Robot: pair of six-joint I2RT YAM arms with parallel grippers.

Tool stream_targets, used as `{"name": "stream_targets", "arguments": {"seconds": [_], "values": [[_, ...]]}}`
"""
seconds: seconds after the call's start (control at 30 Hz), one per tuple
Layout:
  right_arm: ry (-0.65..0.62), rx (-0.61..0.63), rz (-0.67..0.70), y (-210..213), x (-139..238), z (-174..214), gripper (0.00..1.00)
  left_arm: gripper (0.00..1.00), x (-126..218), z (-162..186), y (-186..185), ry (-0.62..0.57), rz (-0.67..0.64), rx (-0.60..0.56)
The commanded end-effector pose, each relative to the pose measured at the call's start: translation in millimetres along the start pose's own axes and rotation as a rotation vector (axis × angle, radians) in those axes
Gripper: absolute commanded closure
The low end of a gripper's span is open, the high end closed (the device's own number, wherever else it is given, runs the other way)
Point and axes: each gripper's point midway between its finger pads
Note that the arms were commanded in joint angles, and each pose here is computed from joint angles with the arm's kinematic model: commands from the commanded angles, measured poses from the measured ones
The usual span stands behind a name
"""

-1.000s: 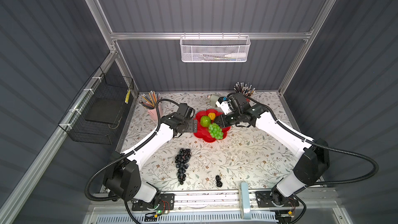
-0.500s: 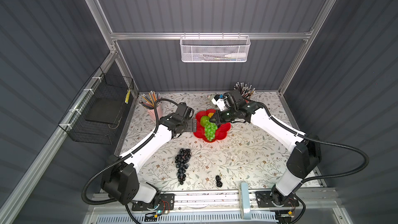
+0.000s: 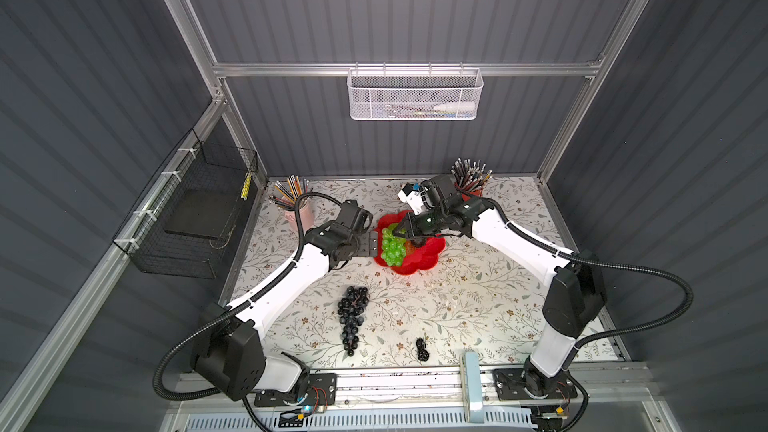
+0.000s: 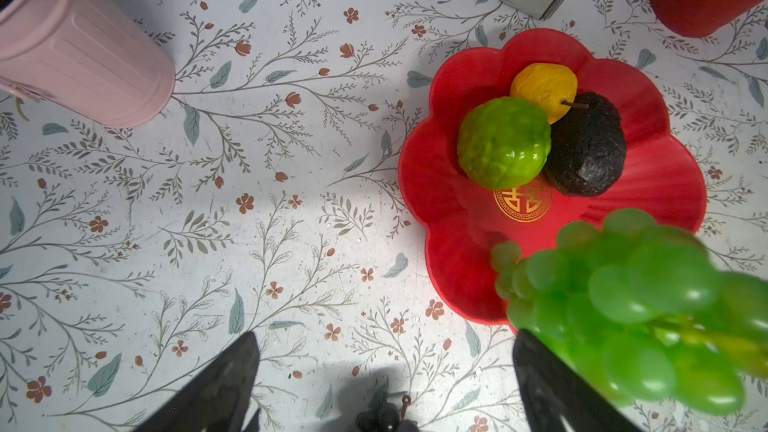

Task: Place and organize the fake fruits in the fruit bowl
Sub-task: 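Lower the green grapes into the bowl beside the green fruit with the right gripper, then open the right gripper to release the grapes and raise it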

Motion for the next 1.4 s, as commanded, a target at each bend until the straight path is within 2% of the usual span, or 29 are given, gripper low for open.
{"name": "stream_targets", "arguments": {"seconds": [0.0, 0.4, 0.77, 1.1, 1.37], "values": [[-0.030, 0.009, -0.049, 11.0, -1.9, -10.7, 1.00, 0.05, 3.8, 0.0, 4.5, -0.015, -0.010, 0.015], [0.008, -0.025, -0.064, -35.5, 6.3, 17.4, 1.00, 0.05, -5.3, 1.6, 0.0, 0.002, 0.002, 0.018], [0.064, -0.040, 0.061, -90.3, 12.9, 32.7, 1.00, 0.05, -11.1, 0.5, -4.5, 0.022, 0.009, 0.022], [0.108, 0.018, 0.189, -124.8, 25.3, 45.8, 1.00, 0.05, -18.6, -2.1, -11.1, 0.044, 0.022, 0.019], [0.119, 0.061, 0.315, -158.4, 23.9, 39.4, 1.00, 0.05, -20.7, -3.1, -12.8, 0.052, 0.023, 0.014]]}}
Point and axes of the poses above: each gripper's point midway between its finger pads, its own x axis back along the fingers, its own y axis along the line the jaws close on, z = x × y
